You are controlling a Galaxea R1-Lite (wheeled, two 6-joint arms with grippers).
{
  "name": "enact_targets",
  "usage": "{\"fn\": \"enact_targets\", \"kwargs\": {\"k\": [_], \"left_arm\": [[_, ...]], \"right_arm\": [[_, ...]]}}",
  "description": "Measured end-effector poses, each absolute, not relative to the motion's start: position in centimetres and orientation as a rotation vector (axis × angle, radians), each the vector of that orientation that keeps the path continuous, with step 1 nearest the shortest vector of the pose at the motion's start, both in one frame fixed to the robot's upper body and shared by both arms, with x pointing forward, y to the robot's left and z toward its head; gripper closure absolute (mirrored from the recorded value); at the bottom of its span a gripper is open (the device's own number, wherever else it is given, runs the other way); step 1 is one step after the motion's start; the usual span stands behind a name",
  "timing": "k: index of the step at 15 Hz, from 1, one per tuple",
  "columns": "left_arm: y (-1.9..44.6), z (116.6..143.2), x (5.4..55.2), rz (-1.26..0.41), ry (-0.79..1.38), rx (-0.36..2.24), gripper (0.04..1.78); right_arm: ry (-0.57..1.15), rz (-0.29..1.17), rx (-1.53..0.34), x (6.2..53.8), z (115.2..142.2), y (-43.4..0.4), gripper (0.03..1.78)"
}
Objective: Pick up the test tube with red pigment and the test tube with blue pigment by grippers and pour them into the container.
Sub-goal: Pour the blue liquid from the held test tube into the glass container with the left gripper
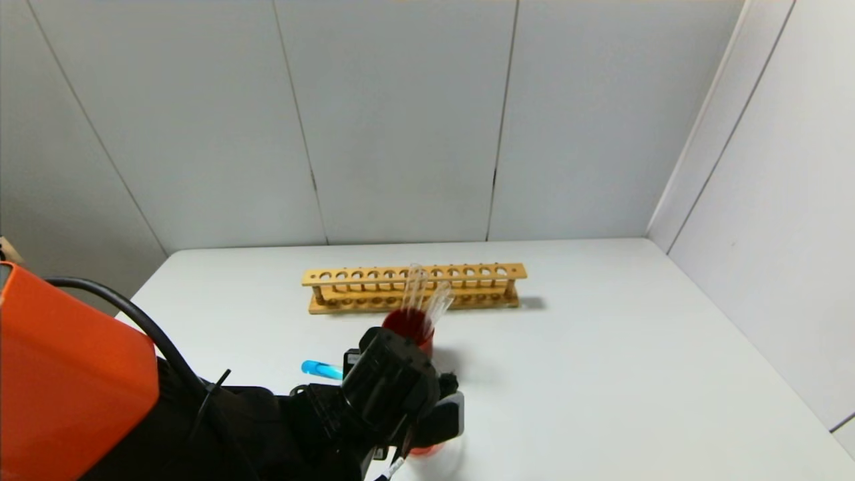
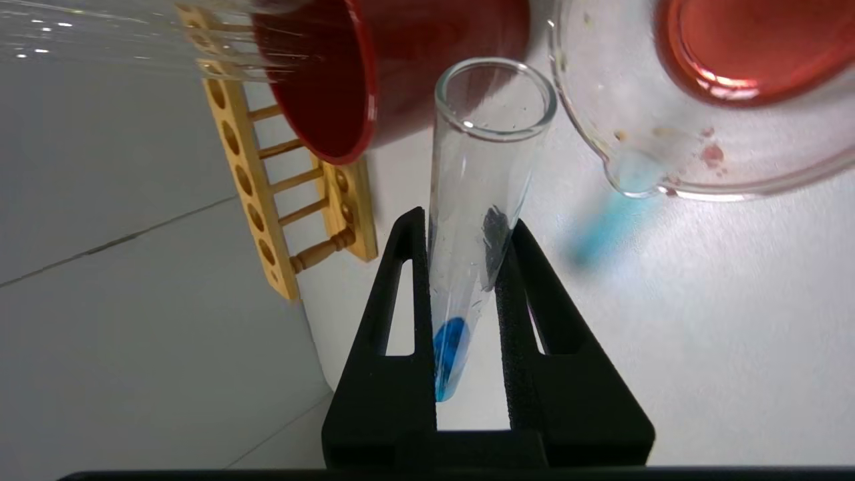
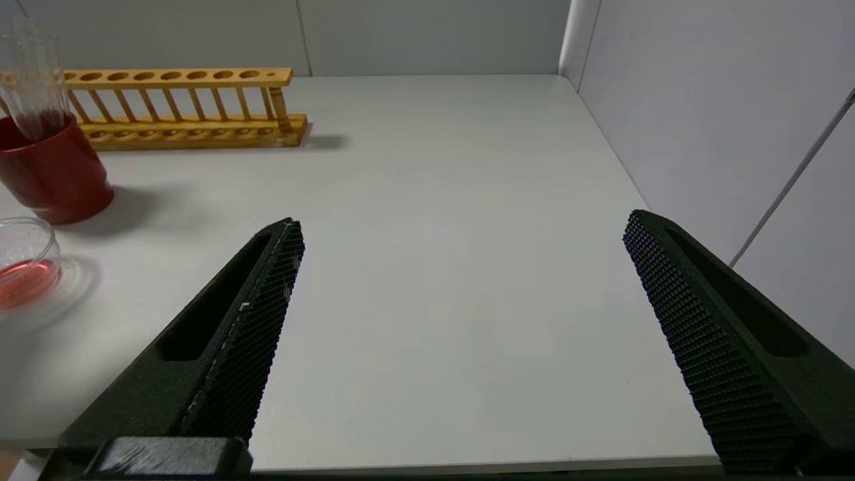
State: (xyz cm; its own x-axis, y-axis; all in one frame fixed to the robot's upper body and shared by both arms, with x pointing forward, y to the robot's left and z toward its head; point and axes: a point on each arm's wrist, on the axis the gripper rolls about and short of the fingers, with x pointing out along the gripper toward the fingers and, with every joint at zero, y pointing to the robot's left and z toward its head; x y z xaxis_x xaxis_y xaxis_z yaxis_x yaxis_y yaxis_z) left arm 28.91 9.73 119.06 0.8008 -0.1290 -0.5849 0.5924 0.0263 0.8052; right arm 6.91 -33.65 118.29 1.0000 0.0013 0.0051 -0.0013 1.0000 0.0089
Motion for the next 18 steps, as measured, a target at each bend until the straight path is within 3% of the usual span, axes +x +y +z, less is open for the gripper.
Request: {"fn": "enact_targets", "kwargs": {"k": [7,18], "left_arm": [[9.5,120.5,29.2,-0.625,0.437,1.553,1.49],[9.4,119.9,29.3,-0.668,0.506,1.631,1.49]], "right_arm": [[-0.005,0.002,0.009,6.9,118.3,-33.7,0.06],[-0.005,0.001,0.009,6.9,118.3,-33.7,0.06]]}}
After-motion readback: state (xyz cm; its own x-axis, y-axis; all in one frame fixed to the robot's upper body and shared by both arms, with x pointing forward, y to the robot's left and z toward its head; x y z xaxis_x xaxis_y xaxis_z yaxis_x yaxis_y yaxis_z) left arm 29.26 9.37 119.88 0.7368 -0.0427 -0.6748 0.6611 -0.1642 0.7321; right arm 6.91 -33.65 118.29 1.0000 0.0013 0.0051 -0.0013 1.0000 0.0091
